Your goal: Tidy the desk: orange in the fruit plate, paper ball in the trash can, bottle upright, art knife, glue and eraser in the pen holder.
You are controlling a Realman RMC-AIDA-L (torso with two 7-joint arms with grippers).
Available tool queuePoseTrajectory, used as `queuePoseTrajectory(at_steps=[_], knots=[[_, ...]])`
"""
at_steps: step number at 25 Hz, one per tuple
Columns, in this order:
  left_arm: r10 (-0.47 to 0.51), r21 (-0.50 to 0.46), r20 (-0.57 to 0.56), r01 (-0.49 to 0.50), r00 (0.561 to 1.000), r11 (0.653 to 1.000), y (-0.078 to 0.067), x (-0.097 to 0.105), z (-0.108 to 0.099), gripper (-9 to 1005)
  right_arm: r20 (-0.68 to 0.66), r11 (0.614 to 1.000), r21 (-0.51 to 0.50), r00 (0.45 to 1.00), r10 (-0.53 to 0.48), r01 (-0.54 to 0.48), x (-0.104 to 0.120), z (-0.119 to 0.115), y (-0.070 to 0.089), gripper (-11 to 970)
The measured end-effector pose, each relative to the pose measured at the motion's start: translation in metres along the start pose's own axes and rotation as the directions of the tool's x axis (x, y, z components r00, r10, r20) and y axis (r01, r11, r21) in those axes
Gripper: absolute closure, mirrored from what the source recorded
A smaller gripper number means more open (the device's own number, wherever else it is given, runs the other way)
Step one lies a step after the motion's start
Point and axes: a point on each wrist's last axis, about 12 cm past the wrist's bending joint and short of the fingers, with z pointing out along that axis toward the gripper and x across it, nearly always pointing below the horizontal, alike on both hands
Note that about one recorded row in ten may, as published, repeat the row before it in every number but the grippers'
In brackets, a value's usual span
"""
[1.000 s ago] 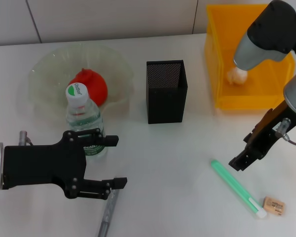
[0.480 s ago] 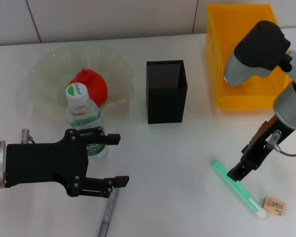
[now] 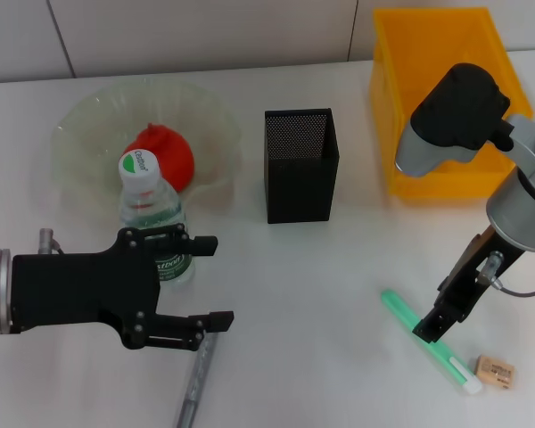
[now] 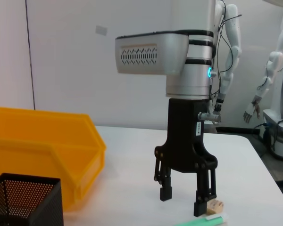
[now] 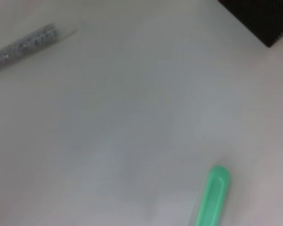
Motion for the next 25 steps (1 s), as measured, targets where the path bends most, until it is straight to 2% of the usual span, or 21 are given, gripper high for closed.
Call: queuePoseTrajectory(at_steps=[25], knots=[[0.003,-0.019,-0.007,-0.003,1.0,1.0,0.005,-0.001,0.002,133,-0.055,1.0,-0.022,0.998,-0.023,0.022,-0.003,0.016,0.004,232]])
